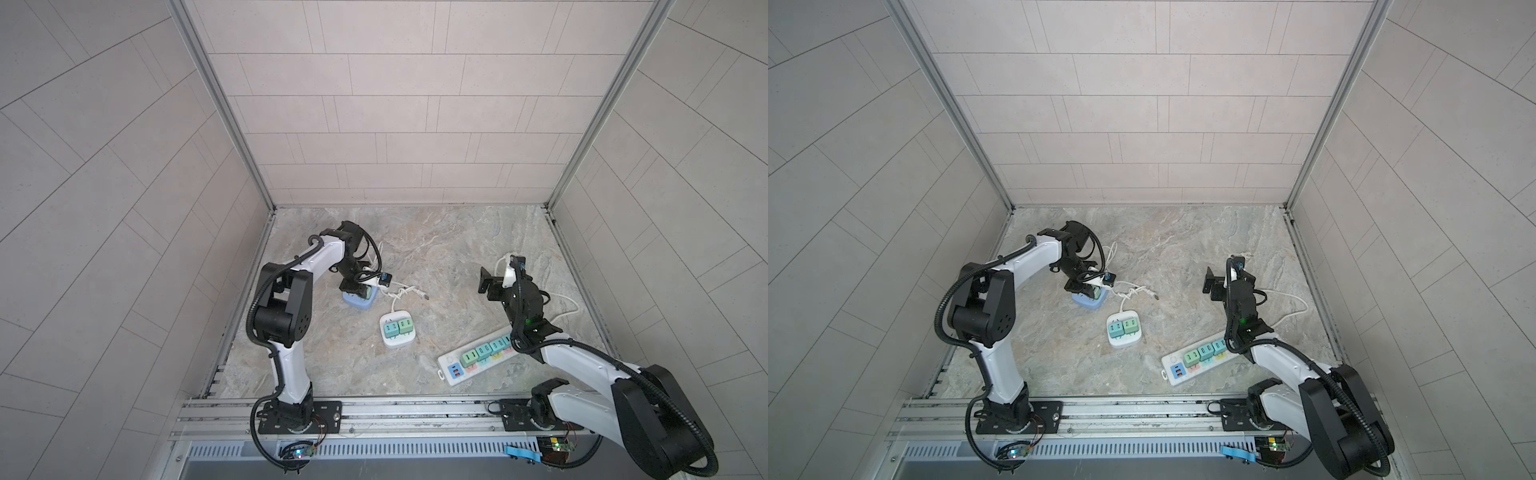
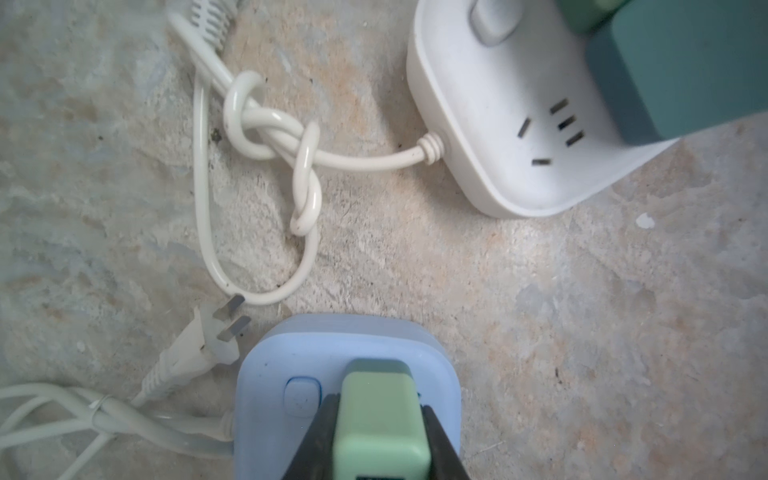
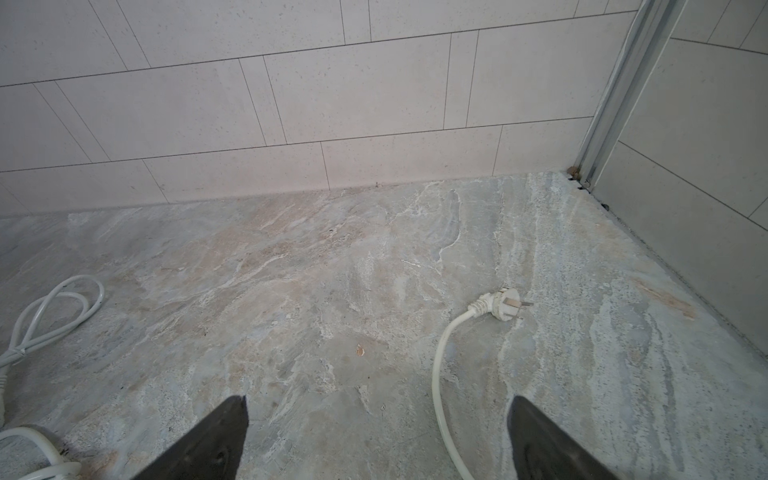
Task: Insert the plug
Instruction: 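Lower and press the light green adapter into the light blue socket with the left gripper, then open the left gripper and lift it away from the light blue socket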
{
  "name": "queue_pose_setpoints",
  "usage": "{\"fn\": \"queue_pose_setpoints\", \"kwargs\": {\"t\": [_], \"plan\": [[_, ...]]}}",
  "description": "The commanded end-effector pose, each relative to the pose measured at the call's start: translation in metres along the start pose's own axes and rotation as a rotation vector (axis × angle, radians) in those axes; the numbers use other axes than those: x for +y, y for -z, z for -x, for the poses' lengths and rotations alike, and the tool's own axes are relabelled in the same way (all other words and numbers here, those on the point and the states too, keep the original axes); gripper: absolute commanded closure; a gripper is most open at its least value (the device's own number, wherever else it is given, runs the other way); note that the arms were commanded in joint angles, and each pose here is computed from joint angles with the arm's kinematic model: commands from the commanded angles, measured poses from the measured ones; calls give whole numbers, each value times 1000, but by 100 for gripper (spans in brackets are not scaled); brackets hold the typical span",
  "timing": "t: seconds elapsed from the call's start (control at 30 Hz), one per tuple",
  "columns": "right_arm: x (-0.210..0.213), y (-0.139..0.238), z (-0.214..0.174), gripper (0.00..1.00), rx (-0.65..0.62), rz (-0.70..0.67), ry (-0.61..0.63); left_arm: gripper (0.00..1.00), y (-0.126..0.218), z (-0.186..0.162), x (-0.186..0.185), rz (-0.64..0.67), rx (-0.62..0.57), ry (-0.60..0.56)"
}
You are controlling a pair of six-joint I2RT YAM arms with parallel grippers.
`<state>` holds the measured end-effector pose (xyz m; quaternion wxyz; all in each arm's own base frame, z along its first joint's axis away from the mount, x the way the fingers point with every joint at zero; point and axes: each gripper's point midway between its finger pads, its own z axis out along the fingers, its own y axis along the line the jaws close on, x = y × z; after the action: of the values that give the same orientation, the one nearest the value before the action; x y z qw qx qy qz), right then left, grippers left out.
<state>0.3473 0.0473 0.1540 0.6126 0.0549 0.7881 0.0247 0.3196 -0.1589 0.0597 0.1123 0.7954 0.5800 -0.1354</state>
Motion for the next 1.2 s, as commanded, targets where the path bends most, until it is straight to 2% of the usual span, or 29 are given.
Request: {"fn": "queue_pose_setpoints", "kwargs": {"t": [0.0, 0.1, 0.13, 0.2, 0.33, 0.37, 0.4, 0.43, 0.5, 0.53, 0.67, 0.77, 0.87, 0.93, 1.0, 1.03, 1.1, 1.17], "plan": [[-5, 3, 2, 0, -15, -17, -20, 100, -26, -3, -33, -136, 66, 29], [-5, 3, 2, 1, -18, -15, -20, 100, -24, -3, -28, -143, 79, 66], [-5, 3, 3, 0, -18, -16, -20, 92, -25, -3, -28, -150, 77, 69], [-4, 3, 2, 0, -16, -14, -20, 69, -27, -5, -28, -158, 82, 78], [-5, 3, 2, 0, -18, -15, -21, 59, -25, -8, -24, -137, 101, 100], [-5, 3, 2, 0, -18, -15, -21, 53, -22, -6, -20, -120, 89, 111], [-5, 4, 3, 0, -19, -15, -21, 36, -17, -2, -15, -100, 69, 126], [-5, 3, 2, 0, -17, -16, -20, 26, -10, 2, -11, -80, 48, 135], [-5, 3, 2, 0, -17, -17, -20, 20, 3, 8, -3, -34, 18, 148], [-5, 3, 2, 0, -18, -17, -21, 0, 10, 11, 0, -5, 8, 147], [-5, 3, 2, 0, -18, -17, -21, 0, 44, 31, 9, 124, -54, 133], [-5, 2, 2, 0, -16, -20, -21, 0, 82, 50, 23, 292, -112, 165], [-7, -1, 3, 0, 6, -37, -14, 0, 155, 68, 70, 694, -249, 355], [-10, -5, 9, 1, 35, -68, -16, 0, 241, 67, 98, 1103, -467, 631], [-11, -4, 19, 1, 48, -82, -21, 0, 321, 37, 86, 1438, -702, 972], [-11, -3, 26, 0, 46, -88, -32, 0, 344, 17, 68, 1526, -804, 1144], [-14, 5, 41, 0, 42, -112, -65, 0, 355, -14, 38, 1556, -980, 1408], [-20, 17, 56, 0, 22, -137, -96, 0, 341, -26, 24, 1512, -1050, 1471]]}}
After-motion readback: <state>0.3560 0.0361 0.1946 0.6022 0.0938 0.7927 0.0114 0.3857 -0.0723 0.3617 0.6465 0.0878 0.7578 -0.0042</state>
